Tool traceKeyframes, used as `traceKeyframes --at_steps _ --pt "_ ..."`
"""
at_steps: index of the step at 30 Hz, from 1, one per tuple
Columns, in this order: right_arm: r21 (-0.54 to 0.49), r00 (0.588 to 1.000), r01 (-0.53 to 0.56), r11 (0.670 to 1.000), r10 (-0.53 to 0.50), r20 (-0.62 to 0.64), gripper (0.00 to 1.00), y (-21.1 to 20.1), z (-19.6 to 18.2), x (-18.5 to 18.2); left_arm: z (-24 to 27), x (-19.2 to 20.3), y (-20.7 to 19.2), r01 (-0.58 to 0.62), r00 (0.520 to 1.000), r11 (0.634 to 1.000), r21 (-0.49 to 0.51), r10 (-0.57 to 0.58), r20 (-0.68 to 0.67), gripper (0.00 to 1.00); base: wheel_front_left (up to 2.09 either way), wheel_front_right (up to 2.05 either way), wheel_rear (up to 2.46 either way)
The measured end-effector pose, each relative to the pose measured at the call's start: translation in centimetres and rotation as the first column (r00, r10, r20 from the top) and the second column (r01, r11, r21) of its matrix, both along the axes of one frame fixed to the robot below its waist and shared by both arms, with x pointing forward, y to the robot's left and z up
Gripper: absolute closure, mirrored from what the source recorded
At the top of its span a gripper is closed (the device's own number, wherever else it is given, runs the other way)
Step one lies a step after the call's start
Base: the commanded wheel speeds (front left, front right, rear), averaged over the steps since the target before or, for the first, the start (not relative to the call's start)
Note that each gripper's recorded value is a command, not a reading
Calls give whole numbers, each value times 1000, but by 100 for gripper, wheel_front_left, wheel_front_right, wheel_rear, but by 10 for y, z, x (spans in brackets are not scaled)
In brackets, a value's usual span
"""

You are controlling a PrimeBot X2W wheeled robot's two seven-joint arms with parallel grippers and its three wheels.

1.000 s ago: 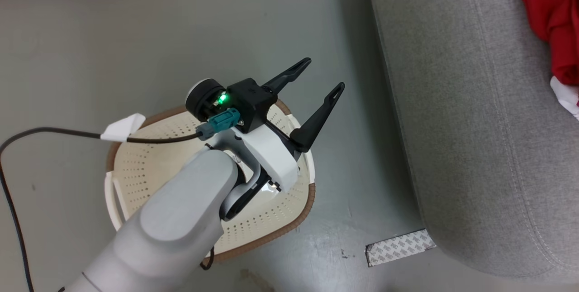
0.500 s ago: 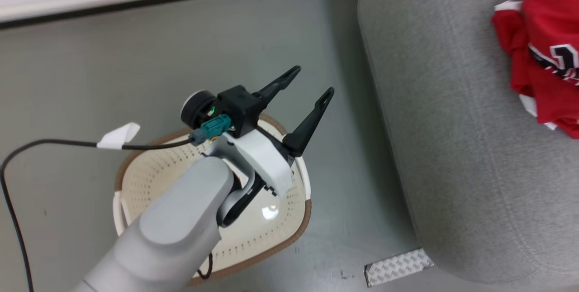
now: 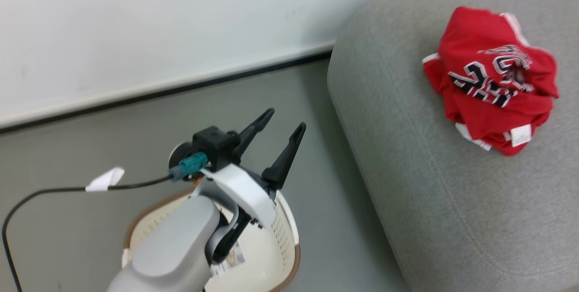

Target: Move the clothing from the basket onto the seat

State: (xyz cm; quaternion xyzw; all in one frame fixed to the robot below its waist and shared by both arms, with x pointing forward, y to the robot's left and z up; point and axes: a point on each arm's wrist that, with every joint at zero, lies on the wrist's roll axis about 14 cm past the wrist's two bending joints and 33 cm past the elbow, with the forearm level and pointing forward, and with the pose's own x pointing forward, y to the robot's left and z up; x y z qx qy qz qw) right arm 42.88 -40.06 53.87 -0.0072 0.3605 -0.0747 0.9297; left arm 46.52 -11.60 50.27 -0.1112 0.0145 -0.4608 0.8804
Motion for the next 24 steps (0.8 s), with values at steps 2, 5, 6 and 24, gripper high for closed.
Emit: traceKeyframes --at_steps 2,5,6,24 --pt "-2 994 -44 999 44 104 0 10 25 -1 9 -6 3 -13 1000 1000 0 13 13 0 0 0 0" --pt "-39 966 -118 992 124 226 0 26 56 -8 24 -12 12 -45 998 999 -7 45 36 0 0 0 0" --pt "-49 949 -148 988 155 275 0 34 66 -10 29 -14 16 -57 997 998 -13 58 43 0 0 0 0" --pt "-4 511 -383 924 216 832 0 166 111 -21 53 -26 210 -584 806 811 24 576 139 0 0 0 0"
